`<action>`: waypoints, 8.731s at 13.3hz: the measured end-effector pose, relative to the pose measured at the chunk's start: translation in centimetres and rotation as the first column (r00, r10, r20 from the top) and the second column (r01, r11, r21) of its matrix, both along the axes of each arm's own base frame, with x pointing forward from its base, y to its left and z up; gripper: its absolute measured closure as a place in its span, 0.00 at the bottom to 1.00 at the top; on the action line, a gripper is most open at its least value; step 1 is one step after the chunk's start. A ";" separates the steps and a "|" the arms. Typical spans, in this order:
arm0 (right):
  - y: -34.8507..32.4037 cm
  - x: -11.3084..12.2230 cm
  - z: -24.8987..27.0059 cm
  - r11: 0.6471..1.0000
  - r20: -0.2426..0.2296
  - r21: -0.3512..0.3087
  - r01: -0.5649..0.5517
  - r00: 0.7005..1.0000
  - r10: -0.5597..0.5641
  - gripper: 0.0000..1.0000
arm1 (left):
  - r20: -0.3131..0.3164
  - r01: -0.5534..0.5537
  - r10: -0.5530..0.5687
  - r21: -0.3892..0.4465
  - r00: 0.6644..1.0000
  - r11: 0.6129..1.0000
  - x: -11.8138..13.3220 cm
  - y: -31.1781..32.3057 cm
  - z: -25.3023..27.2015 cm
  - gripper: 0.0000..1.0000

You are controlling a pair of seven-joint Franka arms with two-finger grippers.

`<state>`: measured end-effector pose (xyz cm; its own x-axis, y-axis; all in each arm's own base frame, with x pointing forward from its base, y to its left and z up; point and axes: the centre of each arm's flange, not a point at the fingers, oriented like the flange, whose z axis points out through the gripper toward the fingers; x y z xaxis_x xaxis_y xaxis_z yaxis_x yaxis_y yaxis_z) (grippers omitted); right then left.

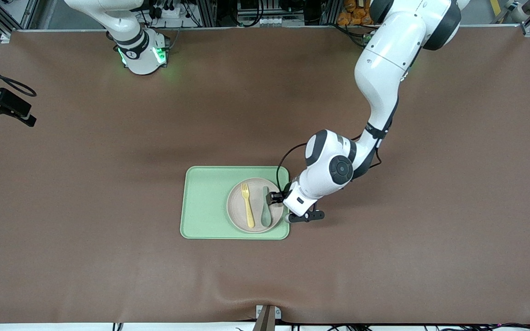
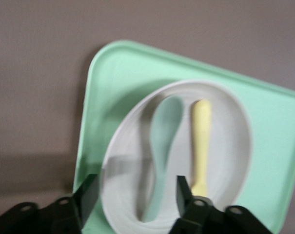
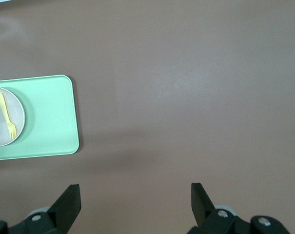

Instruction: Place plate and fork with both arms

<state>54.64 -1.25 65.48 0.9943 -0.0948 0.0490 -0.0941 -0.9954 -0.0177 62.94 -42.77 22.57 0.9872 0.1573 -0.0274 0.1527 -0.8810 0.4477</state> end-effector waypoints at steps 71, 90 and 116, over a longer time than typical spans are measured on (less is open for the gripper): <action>44.9 9.1 -41.7 0.973 -0.019 -0.013 -0.229 0.973 0.229 0.87 | 0.027 0.114 -0.146 0.488 0.989 0.865 -7.8 37.3 43.0 0.00; 31.0 7.2 -45.3 0.987 0.012 0.147 -0.061 0.998 0.060 0.87 | 0.028 0.116 -0.148 0.485 0.989 0.867 -7.8 37.2 43.0 0.00; 12.0 13.9 -22.4 0.980 -0.255 0.119 0.163 0.958 -0.128 0.00 | 0.031 0.162 -0.202 0.484 0.979 0.860 -7.4 36.8 43.0 0.00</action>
<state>68.49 10.75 43.06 0.9490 -0.2281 -0.2175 -0.2562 -0.9602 -0.1110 55.53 -6.01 65.57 0.9953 -0.0512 0.0823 -0.0489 -0.9984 -0.0300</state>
